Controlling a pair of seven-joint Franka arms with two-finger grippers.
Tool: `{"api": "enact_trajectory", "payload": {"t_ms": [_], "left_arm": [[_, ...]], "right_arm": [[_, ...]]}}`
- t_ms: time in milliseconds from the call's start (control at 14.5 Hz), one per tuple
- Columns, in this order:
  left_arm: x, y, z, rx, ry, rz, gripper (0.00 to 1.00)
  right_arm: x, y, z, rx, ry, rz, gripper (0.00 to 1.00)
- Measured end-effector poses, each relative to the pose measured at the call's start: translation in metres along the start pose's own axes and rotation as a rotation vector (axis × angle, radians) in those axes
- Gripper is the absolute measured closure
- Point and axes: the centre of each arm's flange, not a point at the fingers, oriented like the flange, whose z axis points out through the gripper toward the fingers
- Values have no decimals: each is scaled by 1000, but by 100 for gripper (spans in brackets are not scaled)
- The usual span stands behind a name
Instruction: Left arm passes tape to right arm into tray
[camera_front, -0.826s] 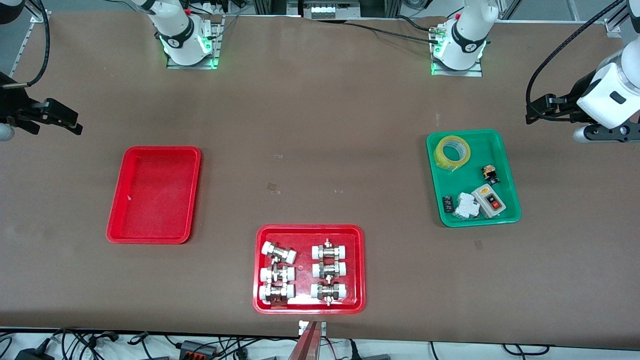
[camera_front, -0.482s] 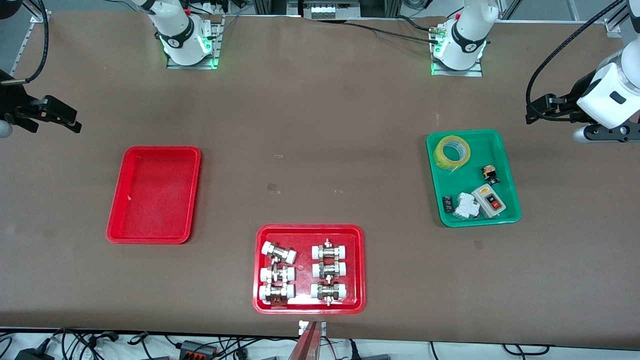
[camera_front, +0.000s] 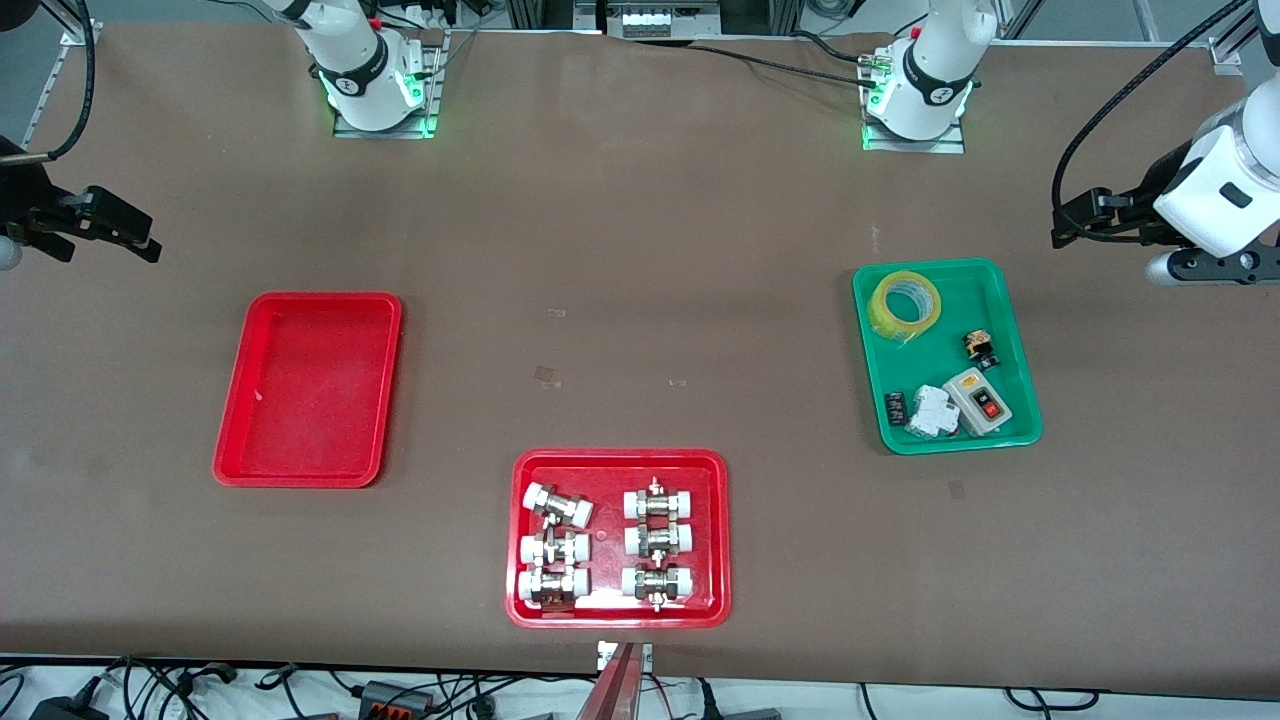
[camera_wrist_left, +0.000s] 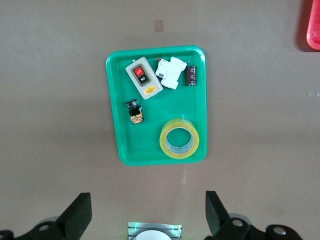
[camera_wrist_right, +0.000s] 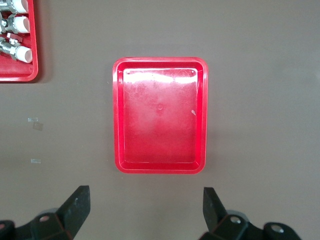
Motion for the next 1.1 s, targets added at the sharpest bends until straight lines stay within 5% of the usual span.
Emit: {"api": "enact_trajectory", "payload": {"t_ms": [1101], "left_arm": [[9, -2, 18, -12, -39, -5, 0]], "right_arm": [[1, 0, 4, 0, -7, 0, 0]]}}
